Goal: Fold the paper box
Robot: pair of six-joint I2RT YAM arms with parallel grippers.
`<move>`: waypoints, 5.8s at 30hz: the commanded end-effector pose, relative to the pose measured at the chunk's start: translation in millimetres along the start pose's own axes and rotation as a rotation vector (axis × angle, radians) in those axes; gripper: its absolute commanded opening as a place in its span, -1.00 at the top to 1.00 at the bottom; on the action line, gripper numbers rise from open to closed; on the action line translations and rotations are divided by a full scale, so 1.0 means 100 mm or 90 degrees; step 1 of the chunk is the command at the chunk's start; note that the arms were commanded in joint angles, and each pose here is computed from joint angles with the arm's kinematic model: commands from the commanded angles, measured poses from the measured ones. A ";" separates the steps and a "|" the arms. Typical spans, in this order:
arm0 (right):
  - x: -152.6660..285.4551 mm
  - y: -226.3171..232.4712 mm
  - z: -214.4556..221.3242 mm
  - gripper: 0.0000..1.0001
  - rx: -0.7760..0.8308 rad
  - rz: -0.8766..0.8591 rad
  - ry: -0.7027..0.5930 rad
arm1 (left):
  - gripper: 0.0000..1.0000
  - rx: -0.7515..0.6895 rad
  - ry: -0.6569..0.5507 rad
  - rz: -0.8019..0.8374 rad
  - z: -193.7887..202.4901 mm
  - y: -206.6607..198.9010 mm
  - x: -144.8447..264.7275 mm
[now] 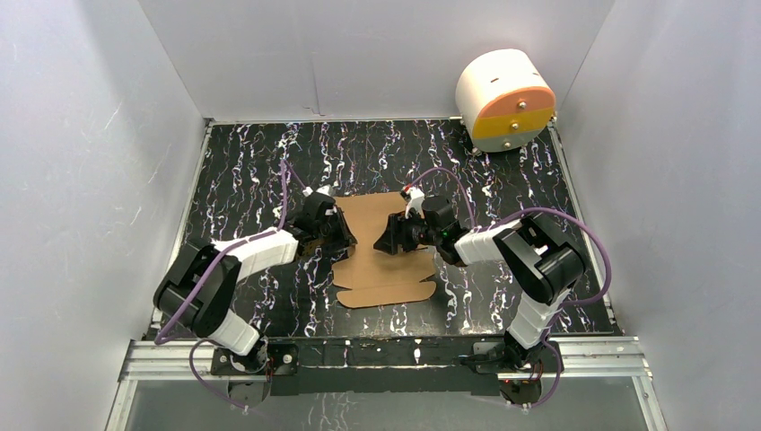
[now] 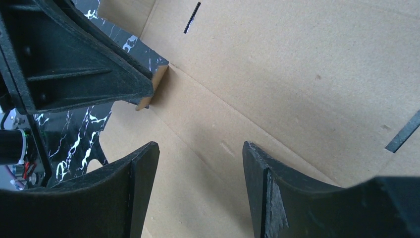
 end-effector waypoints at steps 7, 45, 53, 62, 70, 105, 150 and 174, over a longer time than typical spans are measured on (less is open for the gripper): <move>0.18 0.17 -0.38 -0.49 0.071 0.020 -0.031 | 0.44 -0.031 -0.096 0.008 -0.34 -0.23 0.39; 0.15 -1.37 -1.17 -0.17 -0.071 0.171 -0.068 | -0.52 -0.088 0.039 0.016 -0.63 -0.39 -0.66; 0.04 -1.31 -1.15 0.27 -0.060 0.161 -0.056 | -0.52 -0.085 0.048 0.014 -0.57 -0.35 -0.63; 0.00 -1.14 -1.10 0.63 0.034 0.319 -0.010 | -0.52 -0.076 0.046 0.011 -0.49 -0.29 -0.47; 0.00 -0.99 -1.05 0.65 0.144 0.513 0.040 | -0.52 -0.065 0.030 0.024 -0.41 -0.25 -0.31; 0.94 -0.60 -1.01 -0.24 0.036 0.226 -0.054 | -0.54 -0.062 -0.014 0.093 -0.43 -0.48 0.15; 0.92 -1.37 -0.40 0.67 -0.166 0.104 -0.040 | -0.54 -0.069 0.073 0.050 -0.05 -0.24 -0.31; 0.91 -0.89 -0.72 0.89 0.158 0.483 0.045 | -0.53 -0.060 0.074 0.050 -0.03 -0.22 -0.34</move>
Point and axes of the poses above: each gripper's point midway between its finger pads, its own x axis back along the fingers, its own y axis along the line the jaws close on, z = x × y, the point moved 4 cm from there along x, back along the fingers, and after that the axes turned 4 degrees about x, right-handed, at the moved point
